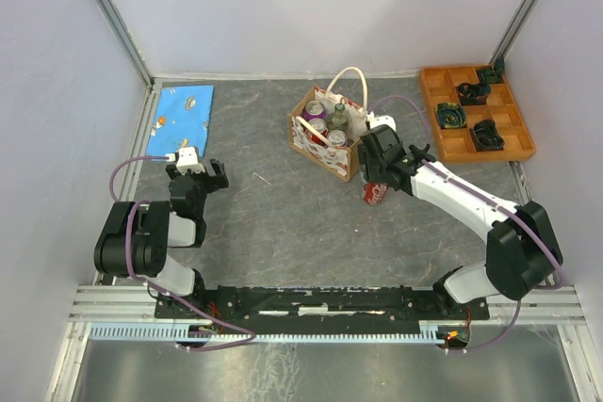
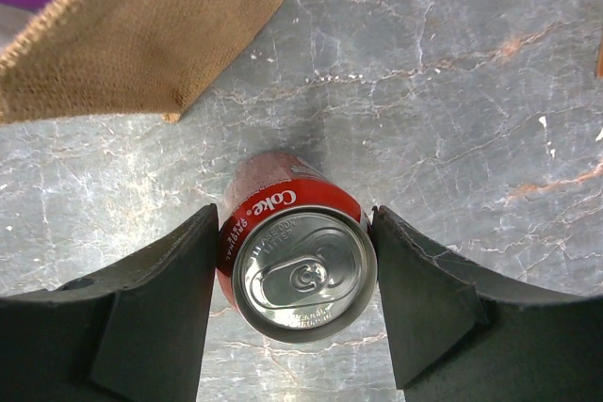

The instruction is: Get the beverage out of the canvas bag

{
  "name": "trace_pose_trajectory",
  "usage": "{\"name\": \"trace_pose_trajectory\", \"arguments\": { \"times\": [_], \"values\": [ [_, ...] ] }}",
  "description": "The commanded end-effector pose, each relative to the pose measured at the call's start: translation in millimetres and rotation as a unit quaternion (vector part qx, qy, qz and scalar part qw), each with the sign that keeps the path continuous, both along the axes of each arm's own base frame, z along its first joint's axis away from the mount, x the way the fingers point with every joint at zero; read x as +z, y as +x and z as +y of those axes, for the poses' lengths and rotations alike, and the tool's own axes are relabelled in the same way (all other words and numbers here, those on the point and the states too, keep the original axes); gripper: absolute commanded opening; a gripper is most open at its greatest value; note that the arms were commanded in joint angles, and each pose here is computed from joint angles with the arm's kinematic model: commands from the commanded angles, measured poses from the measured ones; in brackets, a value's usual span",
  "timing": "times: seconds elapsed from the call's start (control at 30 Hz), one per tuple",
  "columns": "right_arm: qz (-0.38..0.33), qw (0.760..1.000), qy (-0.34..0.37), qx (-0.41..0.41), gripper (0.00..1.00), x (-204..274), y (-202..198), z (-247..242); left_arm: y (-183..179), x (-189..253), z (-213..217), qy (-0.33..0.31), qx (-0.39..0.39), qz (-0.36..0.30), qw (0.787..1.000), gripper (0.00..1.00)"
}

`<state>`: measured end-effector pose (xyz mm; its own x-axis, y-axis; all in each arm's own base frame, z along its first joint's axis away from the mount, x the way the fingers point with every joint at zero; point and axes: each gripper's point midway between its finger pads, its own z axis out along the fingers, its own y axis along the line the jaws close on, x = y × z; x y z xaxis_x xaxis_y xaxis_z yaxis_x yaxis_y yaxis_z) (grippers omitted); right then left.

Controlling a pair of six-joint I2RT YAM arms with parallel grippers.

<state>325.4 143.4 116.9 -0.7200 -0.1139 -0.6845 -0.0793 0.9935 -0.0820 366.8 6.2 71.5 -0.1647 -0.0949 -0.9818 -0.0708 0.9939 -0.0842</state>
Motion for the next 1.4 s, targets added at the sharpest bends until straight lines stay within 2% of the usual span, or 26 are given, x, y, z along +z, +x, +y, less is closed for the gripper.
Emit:
{"name": "trace_pose_trajectory", "arguments": {
  "times": [0.0,0.17,0.23,0.33,0.43,0.5,0.7,1.03,1.2,1.37],
  "values": [
    [-0.031,0.999,0.02,-0.001,0.0,23.1,15.9,15.2,9.0,20.0,5.0,0.033,0.005,-0.031,0.999,0.99],
    [-0.018,1.0,0.015,0.008,0.0,12.6,13.0,21.9,9.3,20.6,4.7,0.033,0.004,-0.032,0.999,0.99],
    [-0.015,1.0,0.013,0.01,0.12,12.0,13.1,22.9,9.1,20.0,4.9,0.033,0.005,-0.032,0.999,0.99],
    [-0.01,1.0,0.006,0.01,0.49,10.2,12.0,23.1,9.2,19.8,4.4,0.033,0.004,-0.031,0.999,0.99],
    [-0.014,1.0,-0.002,0.008,0.75,13.3,12.6,22.0,9.0,20.0,5.0,0.033,0.005,-0.031,0.999,0.99],
    [-0.02,1.0,-0.007,0.007,0.98,17.6,14.1,21.0,9.1,20.0,4.7,0.033,0.004,-0.032,0.999,0.99],
    [-0.057,0.998,-0.017,0.004,0.99,49.9,20.8,17.4,9.0,19.9,4.9,0.033,0.005,-0.031,0.999,0.99],
    [-0.18,0.983,-0.023,0.001,0.99,160.3,57.5,17.6,9.5,20.8,4.8,0.033,0.004,-0.033,0.999,0.99],
    [-0.204,0.979,-0.003,0.03,0.86,180.5,85.0,45.4,9.0,19.9,4.6,0.033,0.005,-0.031,0.999,0.99],
    [-0.142,0.986,0.007,0.084,0.79,155.8,103.9,83.6,9.0,20.0,4.9,0.033,0.005,-0.031,0.999,0.99]
  ]
}}
